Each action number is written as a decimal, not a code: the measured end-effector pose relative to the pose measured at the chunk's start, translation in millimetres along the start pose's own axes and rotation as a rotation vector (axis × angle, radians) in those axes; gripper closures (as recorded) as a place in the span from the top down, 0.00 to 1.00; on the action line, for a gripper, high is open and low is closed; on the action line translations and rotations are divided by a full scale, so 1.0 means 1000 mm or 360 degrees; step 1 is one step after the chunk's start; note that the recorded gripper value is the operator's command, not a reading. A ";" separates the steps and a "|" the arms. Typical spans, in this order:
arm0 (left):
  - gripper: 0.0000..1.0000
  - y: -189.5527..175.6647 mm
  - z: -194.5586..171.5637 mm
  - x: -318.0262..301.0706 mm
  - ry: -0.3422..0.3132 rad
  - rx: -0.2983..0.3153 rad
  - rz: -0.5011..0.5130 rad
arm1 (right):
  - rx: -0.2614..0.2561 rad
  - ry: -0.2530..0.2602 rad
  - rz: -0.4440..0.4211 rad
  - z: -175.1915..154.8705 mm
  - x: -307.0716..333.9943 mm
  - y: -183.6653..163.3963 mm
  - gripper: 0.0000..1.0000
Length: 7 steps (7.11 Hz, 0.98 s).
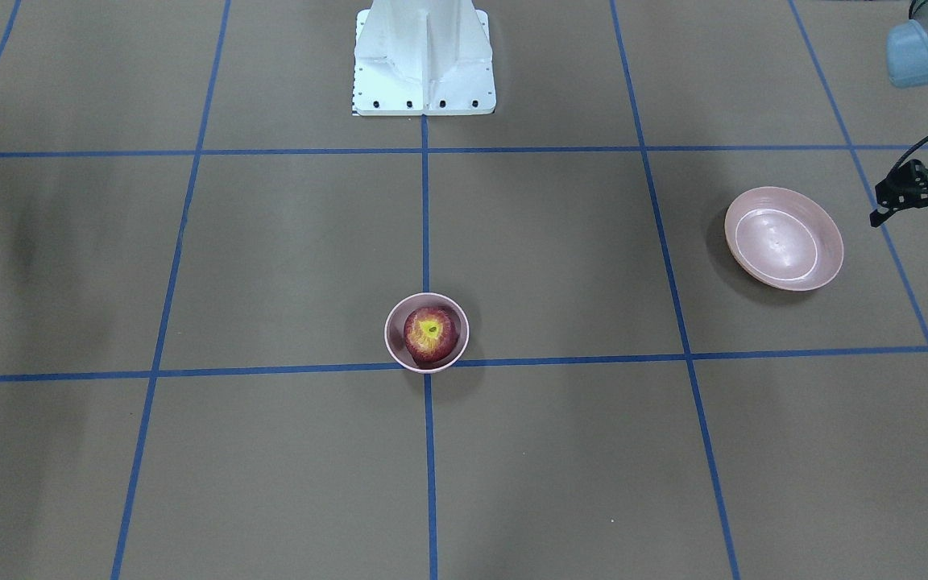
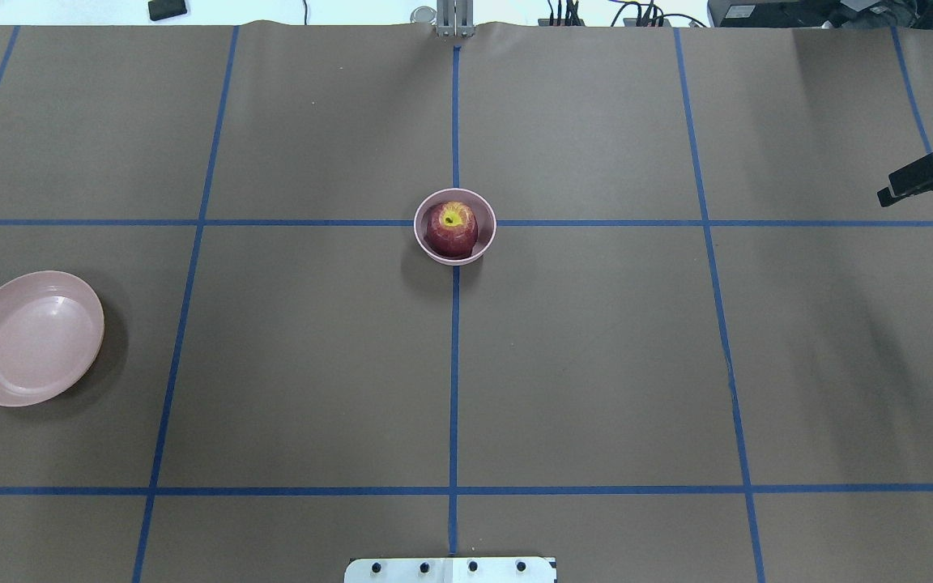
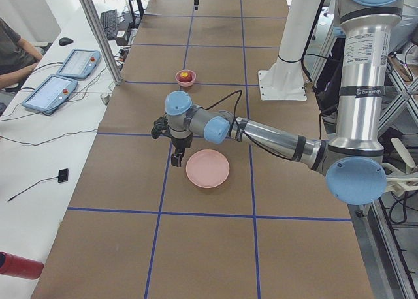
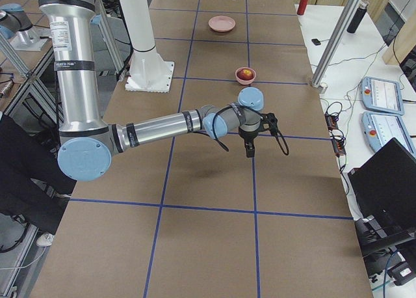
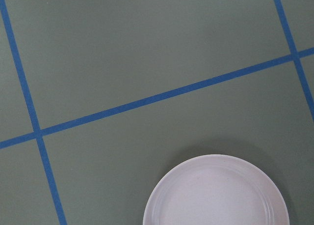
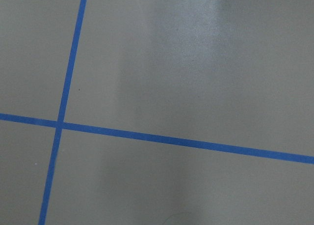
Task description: Move apple from plate to bowl
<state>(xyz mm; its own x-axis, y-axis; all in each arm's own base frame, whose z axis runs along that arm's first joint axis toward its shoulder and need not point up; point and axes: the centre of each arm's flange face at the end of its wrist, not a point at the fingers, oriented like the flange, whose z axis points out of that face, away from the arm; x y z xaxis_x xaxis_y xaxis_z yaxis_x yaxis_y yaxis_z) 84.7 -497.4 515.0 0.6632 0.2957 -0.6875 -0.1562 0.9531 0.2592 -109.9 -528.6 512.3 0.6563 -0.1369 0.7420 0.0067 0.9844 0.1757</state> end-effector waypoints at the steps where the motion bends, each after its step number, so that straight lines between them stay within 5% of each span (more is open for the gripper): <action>1: 0.98 0.000 0.002 -0.002 -0.0002 -0.0005 0.0001 | 0.0000 0.0001 -0.0002 0.000 0.000 0.000 1.00; 7: 0.98 0.002 0.004 -0.004 -0.0003 -0.0011 -0.0007 | -0.0047 0.0017 0.0006 0.010 -0.006 -0.002 1.00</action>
<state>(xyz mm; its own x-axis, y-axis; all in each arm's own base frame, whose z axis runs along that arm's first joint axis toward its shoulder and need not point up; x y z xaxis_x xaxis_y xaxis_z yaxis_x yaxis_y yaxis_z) 84.5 -497.1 521.1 0.6651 0.2916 -0.6875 -0.1584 0.9548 0.2517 -121.0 -530.8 514.1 0.6644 -0.1323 0.7355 0.0266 0.9878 0.1537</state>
